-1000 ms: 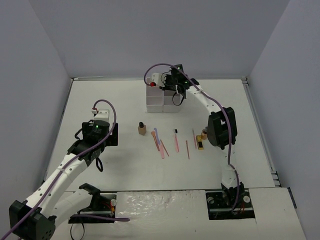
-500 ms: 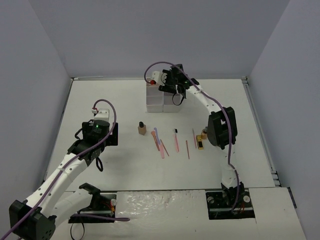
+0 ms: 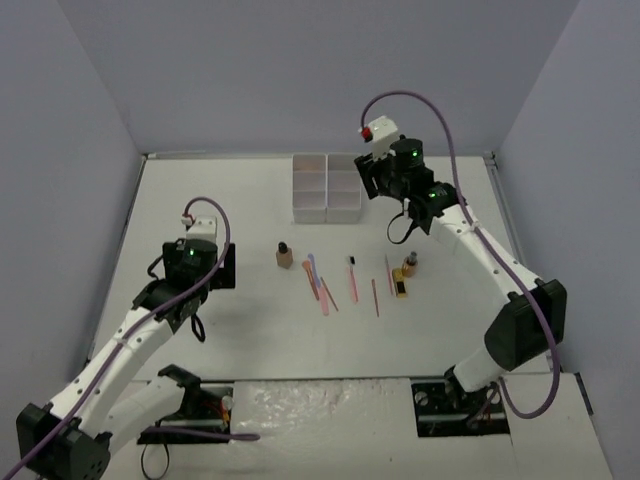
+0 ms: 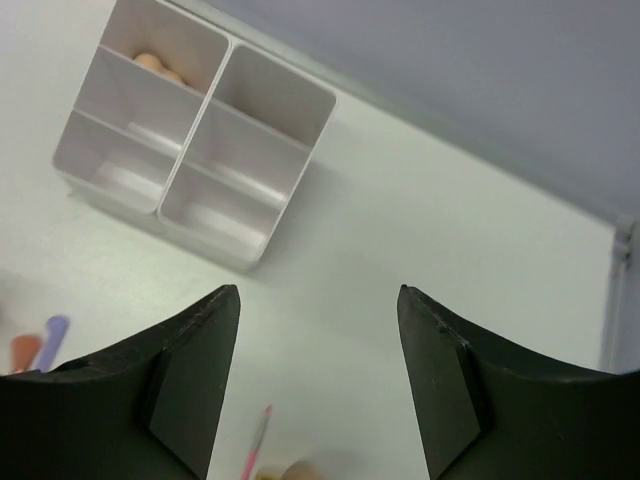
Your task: Organize the makeup
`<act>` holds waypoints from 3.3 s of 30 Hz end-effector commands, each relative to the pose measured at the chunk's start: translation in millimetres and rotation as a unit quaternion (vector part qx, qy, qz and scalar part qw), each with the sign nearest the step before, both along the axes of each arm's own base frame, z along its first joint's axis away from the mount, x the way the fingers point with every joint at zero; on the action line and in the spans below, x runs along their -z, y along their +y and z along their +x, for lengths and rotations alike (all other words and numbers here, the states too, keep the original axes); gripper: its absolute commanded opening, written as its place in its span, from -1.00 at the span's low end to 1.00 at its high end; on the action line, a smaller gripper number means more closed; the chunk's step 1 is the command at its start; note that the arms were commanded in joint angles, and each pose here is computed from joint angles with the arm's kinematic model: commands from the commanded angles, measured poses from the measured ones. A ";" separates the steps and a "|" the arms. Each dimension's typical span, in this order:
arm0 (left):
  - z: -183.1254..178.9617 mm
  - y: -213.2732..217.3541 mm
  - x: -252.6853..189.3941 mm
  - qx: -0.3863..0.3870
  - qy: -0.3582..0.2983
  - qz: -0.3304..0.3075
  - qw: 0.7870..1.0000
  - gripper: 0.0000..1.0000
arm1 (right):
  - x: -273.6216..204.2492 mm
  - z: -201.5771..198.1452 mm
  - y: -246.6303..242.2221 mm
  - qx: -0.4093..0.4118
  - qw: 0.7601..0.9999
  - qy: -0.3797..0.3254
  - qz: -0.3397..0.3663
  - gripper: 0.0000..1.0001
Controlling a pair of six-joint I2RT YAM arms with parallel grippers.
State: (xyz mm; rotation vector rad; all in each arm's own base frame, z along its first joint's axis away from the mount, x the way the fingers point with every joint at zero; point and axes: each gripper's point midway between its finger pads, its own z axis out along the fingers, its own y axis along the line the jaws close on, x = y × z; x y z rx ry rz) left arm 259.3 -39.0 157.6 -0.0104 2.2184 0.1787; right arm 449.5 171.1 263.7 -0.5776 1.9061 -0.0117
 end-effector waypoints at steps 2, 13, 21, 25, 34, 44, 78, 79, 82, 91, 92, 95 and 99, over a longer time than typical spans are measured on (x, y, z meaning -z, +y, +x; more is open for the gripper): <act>11.6 1.0 -18.2 -0.008 -0.035 -0.003 0.999 0.94 | 43.1 -70.0 -31.8 0.146 0.973 0.076 0.161 0.22; 13.1 0.8 -17.8 -0.008 -0.034 -0.001 0.999 0.94 | 145.4 -156.3 -51.1 0.204 0.938 0.216 0.180 -0.03; 13.6 0.0 -15.4 -0.007 -0.028 0.000 1.000 0.94 | 187.3 -168.0 -61.6 0.246 0.921 0.258 0.155 -0.09; 11.1 1.1 -14.6 -0.009 -0.026 0.001 1.000 0.94 | 202.3 -166.4 -65.1 0.258 0.917 0.270 0.136 -0.12; 10.9 1.4 -14.9 -0.009 -0.028 0.000 1.000 0.94 | 214.9 -160.7 -66.5 0.258 0.919 0.275 0.115 -0.13; 10.5 1.7 -15.0 -0.009 -0.028 0.000 1.000 0.94 | 229.3 -158.2 -71.4 0.252 0.920 0.289 0.081 -0.15; 10.0 1.9 -16.4 -0.009 -0.030 -0.001 1.000 0.94 | 222.3 -135.1 -64.4 0.231 0.931 0.275 0.063 -0.85; 9.8 1.7 -16.1 -0.009 -0.029 -0.001 1.000 0.94 | 213.9 -132.1 -61.1 0.223 0.934 0.268 0.072 -0.90; 9.9 1.5 -16.6 -0.009 -0.031 -0.002 0.999 0.94 | 182.5 -124.1 -45.9 0.183 0.946 0.250 0.097 -1.00; 10.5 1.1 -16.5 -0.008 -0.030 -0.002 1.000 0.94 | 54.7 -64.6 11.9 -0.036 0.989 0.135 0.058 -1.00; 10.3 1.1 -17.0 -0.008 -0.031 -0.002 0.999 0.94 | 46.2 -56.5 15.6 -0.056 0.990 0.121 0.041 -1.00; 9.6 1.2 -17.1 -0.007 -0.031 -0.003 0.999 0.94 | 25.5 -22.4 27.2 -0.116 0.990 0.071 -0.028 -1.00; 8.7 0.9 -15.9 -0.005 -0.029 -0.004 1.000 0.94 | 17.9 13.4 41.0 -0.192 0.974 0.019 -0.118 -1.00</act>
